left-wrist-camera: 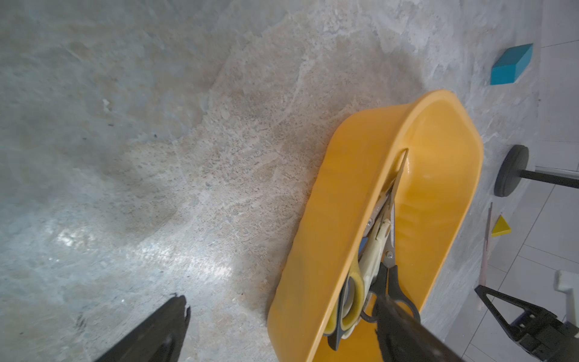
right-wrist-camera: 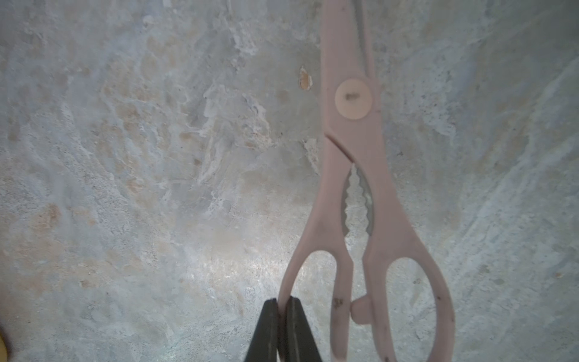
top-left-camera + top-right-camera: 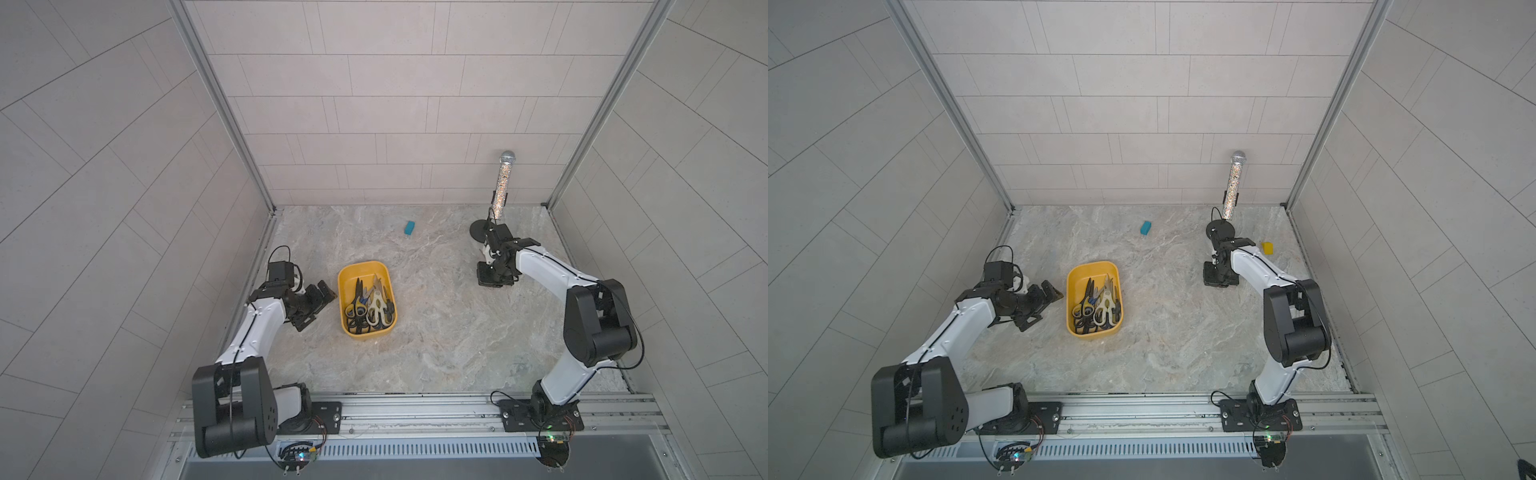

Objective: Take the scissors out of the storage box
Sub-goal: Place the scissors at the center of the board.

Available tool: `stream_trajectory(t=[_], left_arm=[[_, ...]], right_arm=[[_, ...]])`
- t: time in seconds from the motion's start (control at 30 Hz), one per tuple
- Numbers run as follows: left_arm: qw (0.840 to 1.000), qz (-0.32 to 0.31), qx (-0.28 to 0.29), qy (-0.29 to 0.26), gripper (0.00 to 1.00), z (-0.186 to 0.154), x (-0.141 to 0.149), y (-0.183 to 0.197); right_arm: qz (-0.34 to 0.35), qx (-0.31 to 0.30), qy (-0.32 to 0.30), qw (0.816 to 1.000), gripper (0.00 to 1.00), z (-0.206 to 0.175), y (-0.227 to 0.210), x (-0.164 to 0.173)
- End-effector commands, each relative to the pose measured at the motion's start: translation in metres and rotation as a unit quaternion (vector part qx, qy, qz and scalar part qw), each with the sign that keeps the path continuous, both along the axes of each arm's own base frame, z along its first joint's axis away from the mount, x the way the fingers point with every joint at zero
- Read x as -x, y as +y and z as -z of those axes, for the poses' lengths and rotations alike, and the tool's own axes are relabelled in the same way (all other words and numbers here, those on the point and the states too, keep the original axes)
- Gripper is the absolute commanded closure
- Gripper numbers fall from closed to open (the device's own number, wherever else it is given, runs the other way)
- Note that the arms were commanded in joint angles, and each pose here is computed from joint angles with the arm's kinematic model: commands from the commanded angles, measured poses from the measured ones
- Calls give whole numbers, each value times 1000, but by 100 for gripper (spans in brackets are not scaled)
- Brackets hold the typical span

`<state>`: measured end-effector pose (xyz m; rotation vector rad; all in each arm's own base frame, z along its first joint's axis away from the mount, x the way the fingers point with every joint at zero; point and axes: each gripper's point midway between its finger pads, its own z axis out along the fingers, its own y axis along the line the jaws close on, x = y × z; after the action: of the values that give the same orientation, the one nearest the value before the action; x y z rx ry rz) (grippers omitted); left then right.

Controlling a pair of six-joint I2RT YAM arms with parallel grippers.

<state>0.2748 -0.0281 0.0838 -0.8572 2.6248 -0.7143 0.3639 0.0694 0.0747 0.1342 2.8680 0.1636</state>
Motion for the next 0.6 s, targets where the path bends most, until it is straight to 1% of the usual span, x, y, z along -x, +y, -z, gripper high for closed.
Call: stream_trajectory(t=[0.0,0.3,0.37,0.43,0.57], left_arm=[[1000,-1,6,-12,0,-9,-7,-3],[1000,-5,9,-11,0,-6,0,-4],[1000,-6,11,-12,0,-5,1,-4],[1000,-7,12,-12,0,-5,1,-5],[1000,-7,10,-13,0,-4,3,-4]], right_arm=[[-25,7,-23,999,100,9,2,-14],[-29,38,-31,998,100,30,-8,-20],[-28,38,-26,999,100,32,-8,-19],[-24,36,-18,999,97,35,-8,-17],[1,28,3,1000,95,46,-8,-12]])
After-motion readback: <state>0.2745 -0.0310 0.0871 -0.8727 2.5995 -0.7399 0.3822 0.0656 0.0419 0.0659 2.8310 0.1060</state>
